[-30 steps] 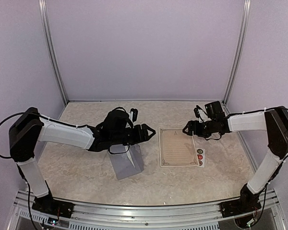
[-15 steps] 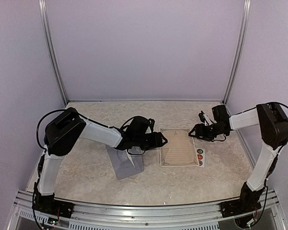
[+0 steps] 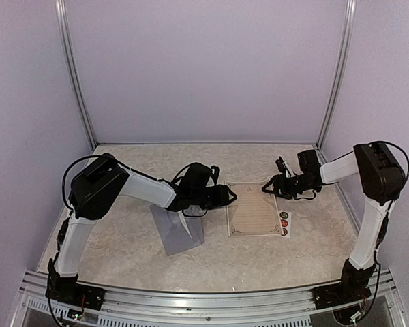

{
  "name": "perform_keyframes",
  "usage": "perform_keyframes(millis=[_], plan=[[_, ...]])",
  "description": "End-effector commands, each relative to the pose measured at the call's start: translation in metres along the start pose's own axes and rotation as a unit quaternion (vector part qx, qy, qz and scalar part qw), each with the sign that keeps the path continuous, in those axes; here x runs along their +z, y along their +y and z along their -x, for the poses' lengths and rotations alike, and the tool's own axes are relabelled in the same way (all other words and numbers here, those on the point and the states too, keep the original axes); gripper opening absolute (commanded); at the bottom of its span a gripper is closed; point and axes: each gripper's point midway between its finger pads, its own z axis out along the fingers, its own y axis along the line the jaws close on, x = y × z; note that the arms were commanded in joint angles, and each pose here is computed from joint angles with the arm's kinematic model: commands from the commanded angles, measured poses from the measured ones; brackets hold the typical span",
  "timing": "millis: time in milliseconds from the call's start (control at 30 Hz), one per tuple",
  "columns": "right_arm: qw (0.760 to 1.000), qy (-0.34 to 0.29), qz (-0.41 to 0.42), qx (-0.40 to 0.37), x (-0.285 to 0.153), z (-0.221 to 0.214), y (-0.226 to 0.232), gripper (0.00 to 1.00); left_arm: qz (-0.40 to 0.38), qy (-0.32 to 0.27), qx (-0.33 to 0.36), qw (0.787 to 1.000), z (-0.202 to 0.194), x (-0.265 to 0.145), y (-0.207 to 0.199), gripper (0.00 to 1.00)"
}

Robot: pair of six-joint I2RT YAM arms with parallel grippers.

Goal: Place the letter into the envelope and seal it

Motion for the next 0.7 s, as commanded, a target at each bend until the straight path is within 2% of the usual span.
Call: perform_keyframes(millis=[0,100,333,567,667], plan=[[0.999,0.024,0.032,0.03,0.007,-0.015,-0.001,0.56,0.024,0.033,-0.001,0.999,-0.022,0.013,0.028,0.52],[0.998,0.022,0.046,0.03,0.007,-0.016,0.004,0.43,0.024,0.034,-0.002,0.999,-0.022,0.013,0.03,0.51],[0.999,0.0,0.05,0.022,-0.004,-0.006,0.015,0.02,0.036,0.021,0.006,0.999,-0.017,0.005,0.034,0.51],[0.992,-0.085,0.088,-0.023,-0.059,0.034,0.08,0.0,0.005,-0.064,-0.004,0.998,0.028,-0.064,0.015,0.65],[0.982,-0.142,0.105,-0.059,-0.094,0.056,0.125,0.0,-0.019,-0.096,0.016,0.995,0.048,-0.104,-0.015,0.73]])
